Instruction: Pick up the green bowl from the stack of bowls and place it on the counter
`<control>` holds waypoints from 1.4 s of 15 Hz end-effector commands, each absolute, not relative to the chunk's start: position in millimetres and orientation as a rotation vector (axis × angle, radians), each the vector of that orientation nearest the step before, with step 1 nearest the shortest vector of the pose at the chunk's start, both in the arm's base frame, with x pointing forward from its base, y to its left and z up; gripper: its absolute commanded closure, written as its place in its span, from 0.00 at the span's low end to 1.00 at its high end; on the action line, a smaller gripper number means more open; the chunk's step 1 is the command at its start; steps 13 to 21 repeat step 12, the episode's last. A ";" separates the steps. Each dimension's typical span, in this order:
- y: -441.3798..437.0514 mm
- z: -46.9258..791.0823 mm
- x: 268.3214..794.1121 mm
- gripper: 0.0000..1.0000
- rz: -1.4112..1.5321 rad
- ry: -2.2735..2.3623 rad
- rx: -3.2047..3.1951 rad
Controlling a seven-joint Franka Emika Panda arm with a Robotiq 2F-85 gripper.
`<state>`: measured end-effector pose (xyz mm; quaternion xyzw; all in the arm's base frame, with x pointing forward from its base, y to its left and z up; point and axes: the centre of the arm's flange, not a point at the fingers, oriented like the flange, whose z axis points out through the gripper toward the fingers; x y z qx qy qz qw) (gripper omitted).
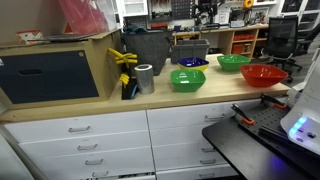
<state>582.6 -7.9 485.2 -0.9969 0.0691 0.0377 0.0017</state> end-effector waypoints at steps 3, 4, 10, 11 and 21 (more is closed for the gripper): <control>10.8 510.1 572.1 0.00 0.177 0.189 -3.106; 12.4 511.7 571.1 0.00 0.184 0.187 -3.102; 12.6 505.3 571.8 0.00 0.185 0.205 -3.111; 12.6 505.3 571.7 0.00 0.186 0.205 -3.111; 12.6 505.2 571.7 0.00 0.187 0.205 -3.111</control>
